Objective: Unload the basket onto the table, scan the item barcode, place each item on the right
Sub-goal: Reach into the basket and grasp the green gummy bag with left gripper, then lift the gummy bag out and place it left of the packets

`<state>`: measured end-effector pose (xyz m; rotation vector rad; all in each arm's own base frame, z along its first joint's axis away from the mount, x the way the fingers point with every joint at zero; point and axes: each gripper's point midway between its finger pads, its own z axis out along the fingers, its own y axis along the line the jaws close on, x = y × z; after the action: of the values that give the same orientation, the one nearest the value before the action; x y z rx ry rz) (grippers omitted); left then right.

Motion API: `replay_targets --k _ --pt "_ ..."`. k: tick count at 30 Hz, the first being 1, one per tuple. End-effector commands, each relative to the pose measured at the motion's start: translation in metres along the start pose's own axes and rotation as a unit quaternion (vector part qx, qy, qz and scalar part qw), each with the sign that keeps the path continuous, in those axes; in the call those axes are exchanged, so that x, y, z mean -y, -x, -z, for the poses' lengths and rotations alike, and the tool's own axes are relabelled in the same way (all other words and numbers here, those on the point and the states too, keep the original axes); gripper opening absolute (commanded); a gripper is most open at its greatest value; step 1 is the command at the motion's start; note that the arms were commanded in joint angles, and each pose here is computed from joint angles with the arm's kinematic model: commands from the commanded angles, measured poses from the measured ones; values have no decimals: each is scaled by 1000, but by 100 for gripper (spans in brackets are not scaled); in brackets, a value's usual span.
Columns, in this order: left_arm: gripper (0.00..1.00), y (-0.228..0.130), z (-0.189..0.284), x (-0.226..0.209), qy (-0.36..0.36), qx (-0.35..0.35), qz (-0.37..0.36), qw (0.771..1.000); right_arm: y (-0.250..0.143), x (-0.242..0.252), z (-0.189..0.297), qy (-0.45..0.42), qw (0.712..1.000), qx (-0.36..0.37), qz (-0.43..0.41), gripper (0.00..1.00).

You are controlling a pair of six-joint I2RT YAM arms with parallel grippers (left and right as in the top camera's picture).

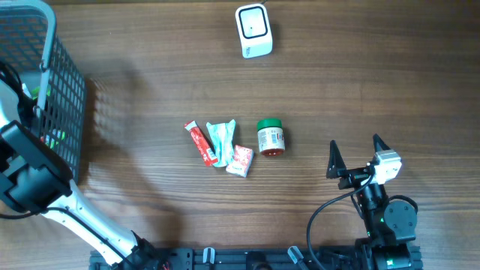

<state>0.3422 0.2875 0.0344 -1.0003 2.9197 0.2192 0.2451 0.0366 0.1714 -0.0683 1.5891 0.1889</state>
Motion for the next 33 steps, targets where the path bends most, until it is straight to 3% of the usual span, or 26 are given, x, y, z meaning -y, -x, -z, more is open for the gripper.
replay_targets --k 1,5,9,12,18,22,25,28,33 --pt "4 -3 30 7 -32 -4 28 999 1 1 0 -1 1000 3 -2 100" --pt "4 20 131 -2 -45 96 73 992 1 1 0 -1 1000 3 -2 100" --pt "4 18 249 -16 -64 235 122 962 1 1 0 -1 1000 3 -2 100" --pt "4 -16 324 -16 -103 310 141 935 1 1 0 -1 1000 3 -2 100" --pt "4 -115 432 33 -221 404 65 885 1 1 0 -1 1000 3 -2 100" --pt "4 -178 448 73 -268 390 -21 881 1 1 0 -1 1000 3 -2 100" --pt "6 -216 429 93 -276 326 -77 901 1 1 0 -1 1000 3 -2 100" --pt "6 -239 399 104 -264 247 -113 926 1 1 0 -1 1000 3 -2 100" --pt "6 -258 346 125 -243 151 -145 947 1 1 0 -1 1000 3 -2 100"
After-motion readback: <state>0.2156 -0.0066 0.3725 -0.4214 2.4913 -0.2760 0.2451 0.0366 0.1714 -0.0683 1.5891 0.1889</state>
